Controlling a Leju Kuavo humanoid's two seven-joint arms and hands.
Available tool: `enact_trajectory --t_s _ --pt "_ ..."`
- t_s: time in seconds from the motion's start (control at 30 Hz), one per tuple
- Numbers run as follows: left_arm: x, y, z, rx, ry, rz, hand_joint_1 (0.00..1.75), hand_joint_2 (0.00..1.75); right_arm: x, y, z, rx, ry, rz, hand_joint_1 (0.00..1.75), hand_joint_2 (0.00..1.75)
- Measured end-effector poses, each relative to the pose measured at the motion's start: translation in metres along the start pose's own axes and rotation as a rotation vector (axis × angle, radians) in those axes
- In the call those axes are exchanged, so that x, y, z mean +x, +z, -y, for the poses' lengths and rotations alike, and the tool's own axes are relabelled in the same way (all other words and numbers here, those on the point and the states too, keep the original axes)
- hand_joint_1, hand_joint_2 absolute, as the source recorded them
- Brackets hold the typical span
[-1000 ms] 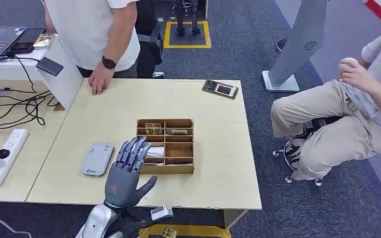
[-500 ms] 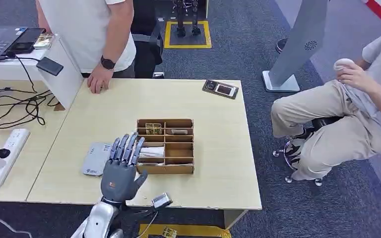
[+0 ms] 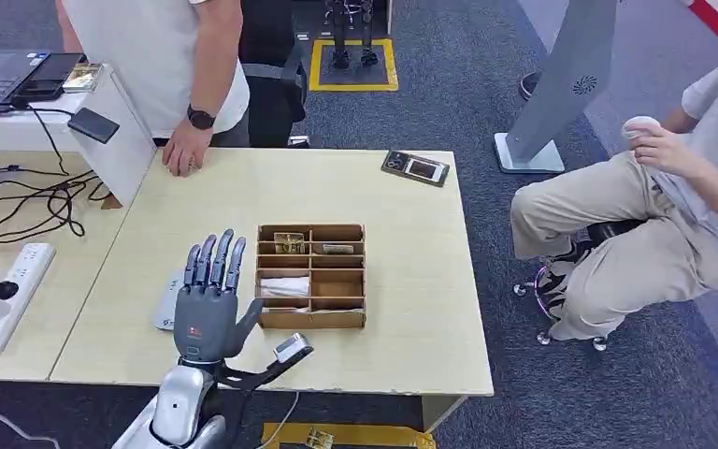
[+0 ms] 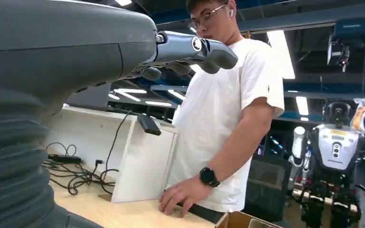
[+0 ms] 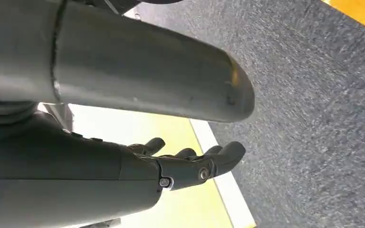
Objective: Pass the card to the sensor for recognition and then transmit it.
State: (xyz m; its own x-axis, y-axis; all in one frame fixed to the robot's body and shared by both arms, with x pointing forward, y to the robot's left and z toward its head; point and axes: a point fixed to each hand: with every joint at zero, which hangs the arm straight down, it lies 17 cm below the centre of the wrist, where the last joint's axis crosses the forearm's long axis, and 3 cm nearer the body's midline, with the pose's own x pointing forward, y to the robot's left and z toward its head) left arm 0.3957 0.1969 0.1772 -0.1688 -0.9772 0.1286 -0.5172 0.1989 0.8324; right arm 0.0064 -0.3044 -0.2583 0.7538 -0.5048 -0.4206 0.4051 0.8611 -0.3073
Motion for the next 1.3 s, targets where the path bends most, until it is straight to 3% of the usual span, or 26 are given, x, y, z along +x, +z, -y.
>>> enact_trajectory --t_s 0.27,0.4,0.5,0.57,0.93,1.13,1.3 --pt "-0.006 0.001 0.009 -0.019 -0.010 -0.022 0.00 1.75 -0.005 -0.001 -0.003 0.009 0.002 -0.010 0.00 0.00" --pt "0.024 0.005 0.011 -0.031 0.041 0.076 0.00 1.75 -0.007 -0.002 -0.003 0.011 0.001 -0.014 0.00 0.00" --pt "0.051 0.006 0.004 -0.023 0.292 0.135 0.00 1.75 -0.009 -0.004 -0.002 0.007 -0.002 -0.018 0.00 0.00" --pt "0.058 0.007 -0.004 0.004 0.445 0.112 0.00 1.75 -0.010 -0.005 -0.001 0.003 -0.004 -0.020 0.00 0.00" --pt "0.064 0.007 -0.011 0.029 0.524 0.069 0.00 1.75 -0.018 -0.007 -0.005 0.009 0.004 -0.031 0.00 0.00" --pt "0.069 0.012 -0.035 0.054 1.025 0.069 0.00 1.75 -0.007 -0.006 -0.001 -0.003 -0.005 0.016 0.00 0.00" --pt "0.071 0.017 -0.041 0.054 1.049 0.097 0.00 1.75 0.003 -0.003 0.000 -0.009 -0.007 0.043 0.00 0.00"
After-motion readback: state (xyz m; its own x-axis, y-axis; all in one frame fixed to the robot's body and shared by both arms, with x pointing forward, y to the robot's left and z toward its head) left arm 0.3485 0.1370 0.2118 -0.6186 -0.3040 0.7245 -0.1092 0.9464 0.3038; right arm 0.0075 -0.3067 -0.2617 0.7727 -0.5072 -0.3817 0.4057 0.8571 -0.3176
